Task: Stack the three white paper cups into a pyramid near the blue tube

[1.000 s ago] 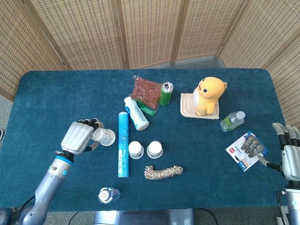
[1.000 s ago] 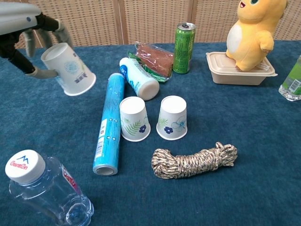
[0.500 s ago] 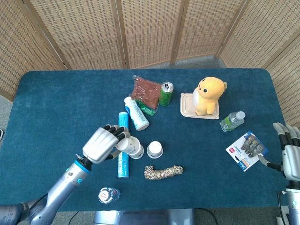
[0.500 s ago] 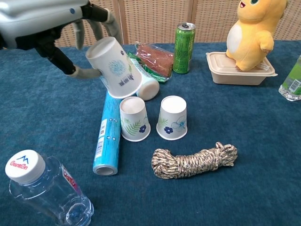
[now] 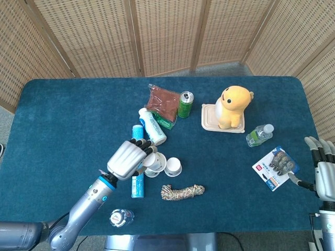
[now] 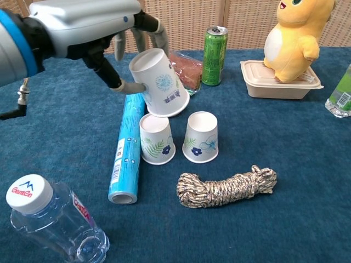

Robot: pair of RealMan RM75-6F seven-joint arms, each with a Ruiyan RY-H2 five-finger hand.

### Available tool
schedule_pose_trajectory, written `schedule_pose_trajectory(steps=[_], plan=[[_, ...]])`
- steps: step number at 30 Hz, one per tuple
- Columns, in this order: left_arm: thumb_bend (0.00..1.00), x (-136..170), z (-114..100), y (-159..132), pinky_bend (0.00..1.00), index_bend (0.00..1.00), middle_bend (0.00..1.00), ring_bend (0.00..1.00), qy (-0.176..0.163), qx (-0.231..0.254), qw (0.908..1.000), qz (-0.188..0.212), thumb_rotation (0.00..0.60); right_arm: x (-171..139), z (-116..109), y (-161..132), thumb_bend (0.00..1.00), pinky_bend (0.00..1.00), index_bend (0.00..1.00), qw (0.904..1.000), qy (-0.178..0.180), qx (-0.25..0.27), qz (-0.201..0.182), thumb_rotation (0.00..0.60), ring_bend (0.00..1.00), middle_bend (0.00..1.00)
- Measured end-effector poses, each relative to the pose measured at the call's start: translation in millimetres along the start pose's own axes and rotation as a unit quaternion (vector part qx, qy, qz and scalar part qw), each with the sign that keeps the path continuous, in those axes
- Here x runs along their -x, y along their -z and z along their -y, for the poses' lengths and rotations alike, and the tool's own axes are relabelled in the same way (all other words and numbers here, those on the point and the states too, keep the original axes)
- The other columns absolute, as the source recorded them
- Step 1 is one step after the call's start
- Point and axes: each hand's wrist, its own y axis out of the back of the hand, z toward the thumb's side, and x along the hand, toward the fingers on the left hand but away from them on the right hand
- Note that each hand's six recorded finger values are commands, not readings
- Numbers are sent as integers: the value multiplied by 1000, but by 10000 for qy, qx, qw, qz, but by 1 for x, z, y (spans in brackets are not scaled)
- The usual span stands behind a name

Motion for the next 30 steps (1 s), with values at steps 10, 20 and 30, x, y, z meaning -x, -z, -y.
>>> schedule_pose_trajectory(steps=[10,20,30], plan=[[346,-17,7,-23,472,374,317,343,148,-216,9996,59,600,2,0,2,0,0,94,10000,-8,37,33,600,0,43],[347,-26,19,-25,467,370,308,335,232,-220,9994,-116,600,2,0,3,0,0,97,10000,-22,53,43,600,0,43],[347,-28,23,-29,466,366,299,328,306,-241,9992,-124,600,2,1,3,0,0,103,10000,-29,64,41,600,0,43]])
